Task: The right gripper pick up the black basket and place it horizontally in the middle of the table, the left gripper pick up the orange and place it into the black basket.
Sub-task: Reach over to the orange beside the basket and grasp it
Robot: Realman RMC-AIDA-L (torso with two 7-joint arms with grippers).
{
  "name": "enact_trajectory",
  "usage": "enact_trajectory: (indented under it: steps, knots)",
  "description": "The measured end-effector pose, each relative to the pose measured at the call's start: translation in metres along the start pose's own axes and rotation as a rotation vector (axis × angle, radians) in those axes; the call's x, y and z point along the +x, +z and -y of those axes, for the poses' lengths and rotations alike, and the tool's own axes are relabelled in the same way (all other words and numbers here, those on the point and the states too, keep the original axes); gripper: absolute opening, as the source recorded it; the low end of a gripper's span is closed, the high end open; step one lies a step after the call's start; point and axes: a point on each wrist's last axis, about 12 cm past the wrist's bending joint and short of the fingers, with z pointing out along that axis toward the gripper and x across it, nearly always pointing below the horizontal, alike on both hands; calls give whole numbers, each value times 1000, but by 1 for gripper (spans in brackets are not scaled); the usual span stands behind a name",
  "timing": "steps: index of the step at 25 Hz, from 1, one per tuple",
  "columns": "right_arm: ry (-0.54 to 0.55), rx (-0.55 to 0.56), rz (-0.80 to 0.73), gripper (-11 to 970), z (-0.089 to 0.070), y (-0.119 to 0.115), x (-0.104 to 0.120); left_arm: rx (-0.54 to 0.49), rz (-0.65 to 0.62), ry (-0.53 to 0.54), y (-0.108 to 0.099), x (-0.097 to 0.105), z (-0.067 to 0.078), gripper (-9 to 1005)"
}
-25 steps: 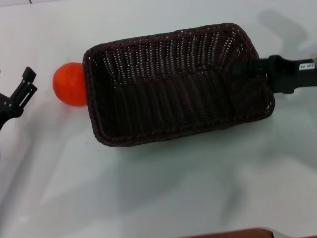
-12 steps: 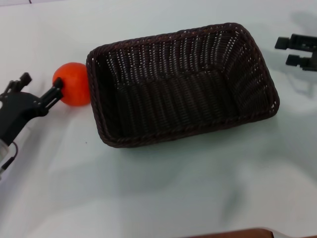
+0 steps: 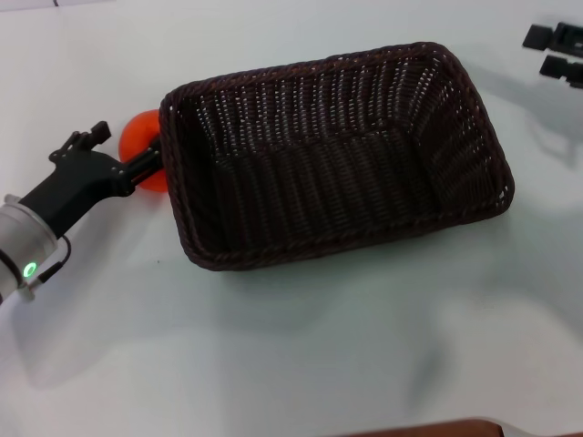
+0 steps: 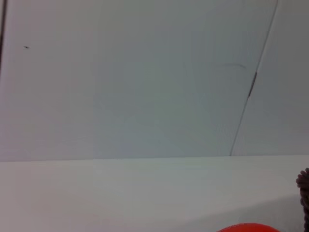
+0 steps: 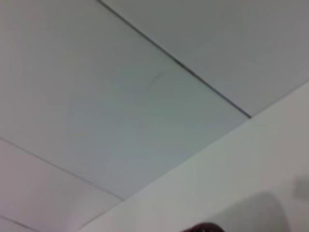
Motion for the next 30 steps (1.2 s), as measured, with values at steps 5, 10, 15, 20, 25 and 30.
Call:
enact_trajectory:
  steps: [5, 10, 15, 20, 25, 30]
  knots:
    - [-13, -6, -49, 826, -2, -8, 5, 18, -14, 8, 1, -1, 0, 897]
    - [-31, -8, -93, 825, -4, -14, 9, 10, -37, -22, -1, 0, -5, 834]
    - [-70, -1, -141, 825, -5, -17, 10, 8, -38, -18, -2, 1, -5, 663]
    - [-77, -4, -183, 826, -14, -14, 6, 3, 3, 5, -6, -2, -2, 445]
    - [-77, -6, -188, 824, -18, -10, 4, -15, 66, 8, -12, -9, -1, 332]
    - [-93, -11, -198, 823, -18, -8, 6, -11, 102, -4, -16, -12, 0, 259]
